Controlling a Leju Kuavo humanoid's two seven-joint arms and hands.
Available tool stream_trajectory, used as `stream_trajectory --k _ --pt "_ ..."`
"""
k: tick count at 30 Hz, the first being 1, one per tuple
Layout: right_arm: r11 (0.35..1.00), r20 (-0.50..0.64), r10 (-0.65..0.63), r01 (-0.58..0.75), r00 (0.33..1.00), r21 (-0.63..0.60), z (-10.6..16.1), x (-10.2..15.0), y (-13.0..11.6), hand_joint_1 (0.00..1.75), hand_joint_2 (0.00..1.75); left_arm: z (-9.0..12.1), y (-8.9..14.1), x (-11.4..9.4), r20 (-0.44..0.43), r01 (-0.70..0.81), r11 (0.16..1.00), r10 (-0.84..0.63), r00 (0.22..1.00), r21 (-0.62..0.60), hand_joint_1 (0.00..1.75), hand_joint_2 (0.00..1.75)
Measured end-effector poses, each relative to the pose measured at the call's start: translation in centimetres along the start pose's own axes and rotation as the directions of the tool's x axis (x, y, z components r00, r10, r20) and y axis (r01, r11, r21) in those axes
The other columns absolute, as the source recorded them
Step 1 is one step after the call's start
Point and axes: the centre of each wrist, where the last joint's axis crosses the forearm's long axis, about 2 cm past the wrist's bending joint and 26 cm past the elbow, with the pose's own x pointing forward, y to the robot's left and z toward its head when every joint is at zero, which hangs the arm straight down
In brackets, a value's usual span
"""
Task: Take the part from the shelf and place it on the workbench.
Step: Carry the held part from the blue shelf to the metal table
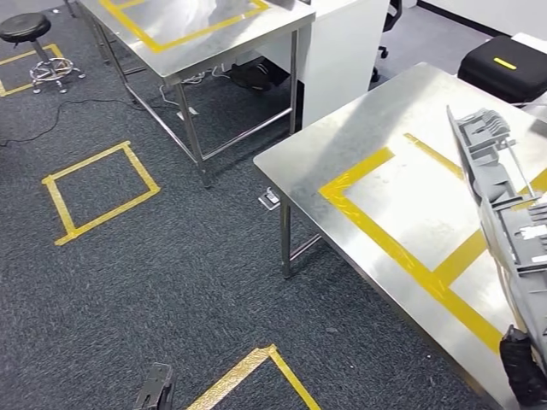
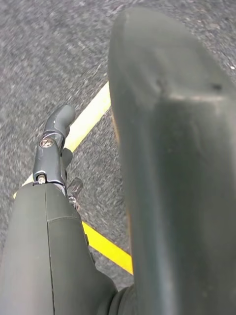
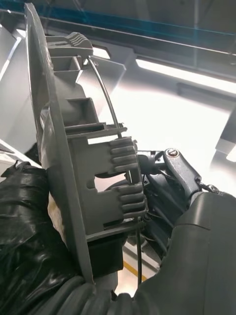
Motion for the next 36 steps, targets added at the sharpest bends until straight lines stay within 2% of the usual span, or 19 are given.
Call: stream_trajectory --k 10,36 --pt "1.000 0.014 0.004 -0.004 1.000 -0.006 -0.67 -0.25 0.70 1.75 1.75 -0.09 0.51 0.08 -0.005 -0.024 1.000 0.024 1.000 0.004 0.00 0.00" --pt "1.000 -0.005 0.007 -0.007 1.000 0.007 -0.48 -0.40 0.88 1.75 1.75 -0.04 0.74 -0.07 -0.013 -0.014 1.000 0.015 1.000 0.015 0.00 0.00"
